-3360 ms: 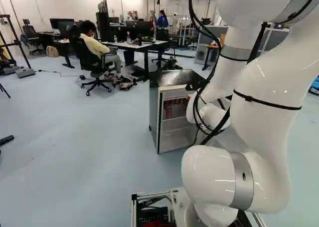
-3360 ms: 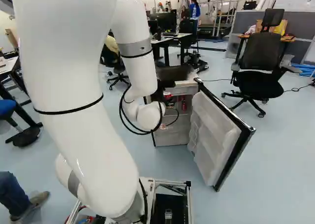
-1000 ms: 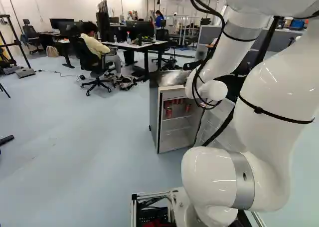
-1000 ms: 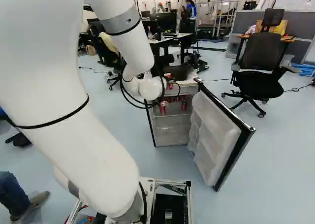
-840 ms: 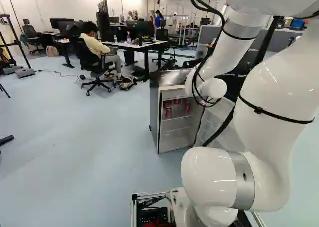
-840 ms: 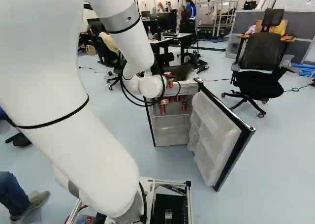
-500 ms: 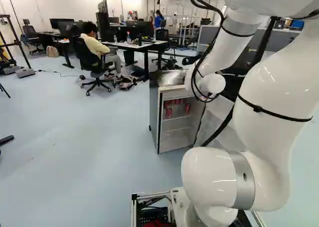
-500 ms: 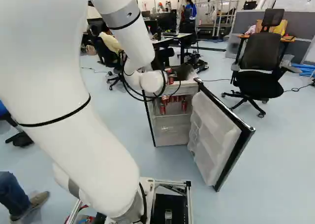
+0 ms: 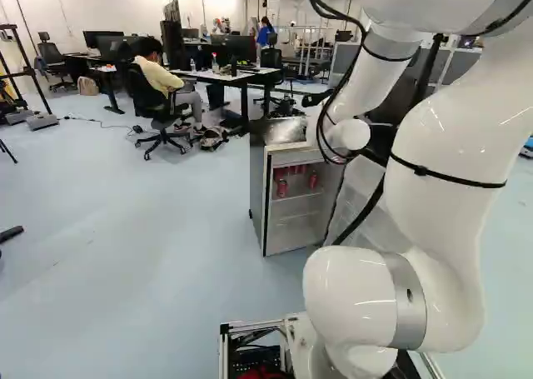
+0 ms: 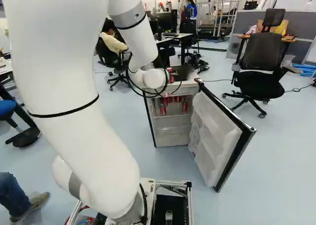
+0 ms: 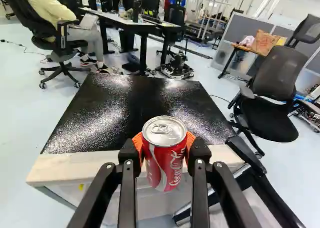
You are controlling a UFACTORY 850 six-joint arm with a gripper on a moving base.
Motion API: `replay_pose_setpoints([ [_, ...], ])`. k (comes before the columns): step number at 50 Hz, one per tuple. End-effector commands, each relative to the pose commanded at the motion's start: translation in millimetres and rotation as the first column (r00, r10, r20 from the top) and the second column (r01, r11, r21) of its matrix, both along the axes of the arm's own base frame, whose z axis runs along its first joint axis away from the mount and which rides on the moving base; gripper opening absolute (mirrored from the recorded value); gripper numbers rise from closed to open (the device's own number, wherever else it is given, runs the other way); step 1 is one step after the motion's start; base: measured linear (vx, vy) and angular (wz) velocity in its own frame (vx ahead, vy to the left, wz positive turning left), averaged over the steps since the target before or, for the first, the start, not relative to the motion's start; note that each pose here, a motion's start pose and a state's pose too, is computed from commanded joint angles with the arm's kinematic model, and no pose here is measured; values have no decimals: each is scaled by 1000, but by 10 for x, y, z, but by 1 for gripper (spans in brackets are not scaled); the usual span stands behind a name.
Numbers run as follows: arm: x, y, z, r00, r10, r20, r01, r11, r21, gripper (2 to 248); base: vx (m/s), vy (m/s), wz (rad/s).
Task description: Grab a drink from the fridge
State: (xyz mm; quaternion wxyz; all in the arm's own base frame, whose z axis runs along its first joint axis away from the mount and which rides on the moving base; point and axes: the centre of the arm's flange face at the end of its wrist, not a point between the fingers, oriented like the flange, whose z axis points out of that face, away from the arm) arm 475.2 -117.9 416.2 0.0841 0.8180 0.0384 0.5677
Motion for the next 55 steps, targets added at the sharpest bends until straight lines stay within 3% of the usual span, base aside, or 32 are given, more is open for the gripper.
replay_pose_setpoints([
  [55,713,95,-47,998,51,25,-51,999,-7,100,0,0,0],
])
